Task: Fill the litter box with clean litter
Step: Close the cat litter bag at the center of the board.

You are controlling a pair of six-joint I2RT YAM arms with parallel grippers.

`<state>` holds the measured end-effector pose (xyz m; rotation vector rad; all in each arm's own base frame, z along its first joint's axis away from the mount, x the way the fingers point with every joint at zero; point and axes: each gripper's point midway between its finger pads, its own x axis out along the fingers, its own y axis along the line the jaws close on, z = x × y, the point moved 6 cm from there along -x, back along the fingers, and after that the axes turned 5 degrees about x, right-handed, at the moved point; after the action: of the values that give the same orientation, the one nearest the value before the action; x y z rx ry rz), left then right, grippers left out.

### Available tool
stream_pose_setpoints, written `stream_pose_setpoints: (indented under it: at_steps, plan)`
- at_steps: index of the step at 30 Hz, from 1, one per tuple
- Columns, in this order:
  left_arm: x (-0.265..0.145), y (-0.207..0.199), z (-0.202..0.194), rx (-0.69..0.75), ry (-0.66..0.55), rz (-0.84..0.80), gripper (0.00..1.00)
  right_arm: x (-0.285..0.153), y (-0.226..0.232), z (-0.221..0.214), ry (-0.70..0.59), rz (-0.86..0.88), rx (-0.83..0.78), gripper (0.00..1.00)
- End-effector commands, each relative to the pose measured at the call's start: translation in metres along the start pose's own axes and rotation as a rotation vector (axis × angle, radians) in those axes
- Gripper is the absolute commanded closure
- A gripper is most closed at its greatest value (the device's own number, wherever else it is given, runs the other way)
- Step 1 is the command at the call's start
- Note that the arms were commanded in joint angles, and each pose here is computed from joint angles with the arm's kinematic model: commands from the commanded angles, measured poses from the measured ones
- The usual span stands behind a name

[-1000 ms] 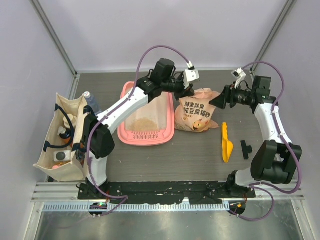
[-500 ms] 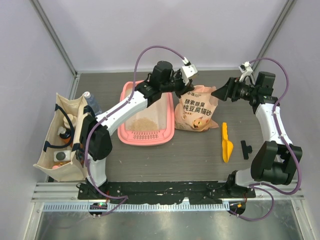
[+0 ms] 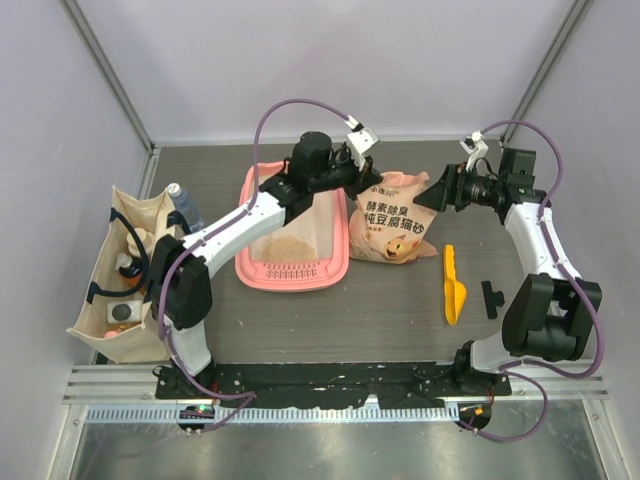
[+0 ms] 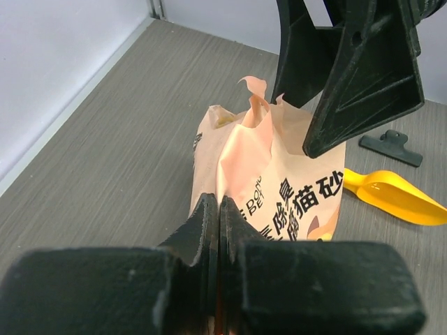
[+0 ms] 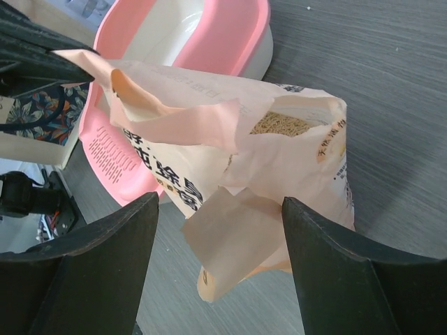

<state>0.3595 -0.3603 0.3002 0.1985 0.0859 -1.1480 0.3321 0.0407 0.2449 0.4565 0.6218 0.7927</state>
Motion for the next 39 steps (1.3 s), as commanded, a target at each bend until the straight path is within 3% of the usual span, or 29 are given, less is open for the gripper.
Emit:
stream_pose_setpoints:
  at_steps: [1,8,17,19,21,22,23,24,25,28,29,32,36,39]
  plan:
    - [-0.026,0.023,0.1,0.057,-0.297,0.096,1.0,0.003,0.013,-0.002,0.009,0.093,-0.089,0.24]
    - [-0.016,0.023,0.105,0.008,-0.296,0.031,1.0,0.016,0.03,-0.02,0.009,0.16,-0.132,0.28]
    - [-0.016,0.024,0.102,-0.023,-0.284,0.024,1.0,0.025,0.017,-0.01,-0.061,0.058,-0.209,0.28]
    - [-0.017,0.025,0.101,-0.031,-0.28,0.024,1.0,0.028,0.013,-0.004,-0.104,0.048,-0.224,0.3]
    - [-0.018,0.026,0.099,-0.037,-0.268,0.02,1.0,0.032,0.006,0.0,-0.114,0.025,-0.231,0.44]
    - [-0.018,0.027,0.098,-0.043,-0.26,0.022,0.95,0.034,0.003,0.0,-0.111,0.024,-0.236,0.56]
    - [-0.018,0.029,0.098,-0.053,-0.257,0.023,0.84,0.038,-0.003,-0.003,-0.092,0.033,-0.231,0.76]
    - [-0.021,0.034,0.095,-0.075,-0.24,0.032,0.72,0.038,-0.003,-0.003,-0.077,0.035,-0.226,0.81]
    - [-0.023,0.034,0.094,-0.086,-0.233,0.014,0.51,0.038,-0.004,-0.003,-0.07,0.042,-0.226,0.84]
    - [-0.036,0.037,0.087,-0.117,-0.189,-0.035,0.34,0.033,0.0,0.001,-0.077,0.073,-0.227,0.93]
    - [-0.043,0.031,0.084,-0.125,-0.162,-0.072,0.32,0.031,0.002,0.004,-0.082,0.079,-0.216,0.99]
    - [-0.052,0.022,0.056,-0.132,-0.085,-0.099,0.28,0.024,0.011,0.011,-0.086,0.135,-0.187,0.99]
    - [-0.062,0.011,0.042,0.061,-0.085,-0.075,0.21,0.019,0.018,0.009,-0.063,0.192,-0.112,0.99]
    - [-0.055,0.007,0.019,0.102,-0.025,-0.083,0.18,0.017,0.016,0.006,-0.05,0.191,-0.099,0.99]
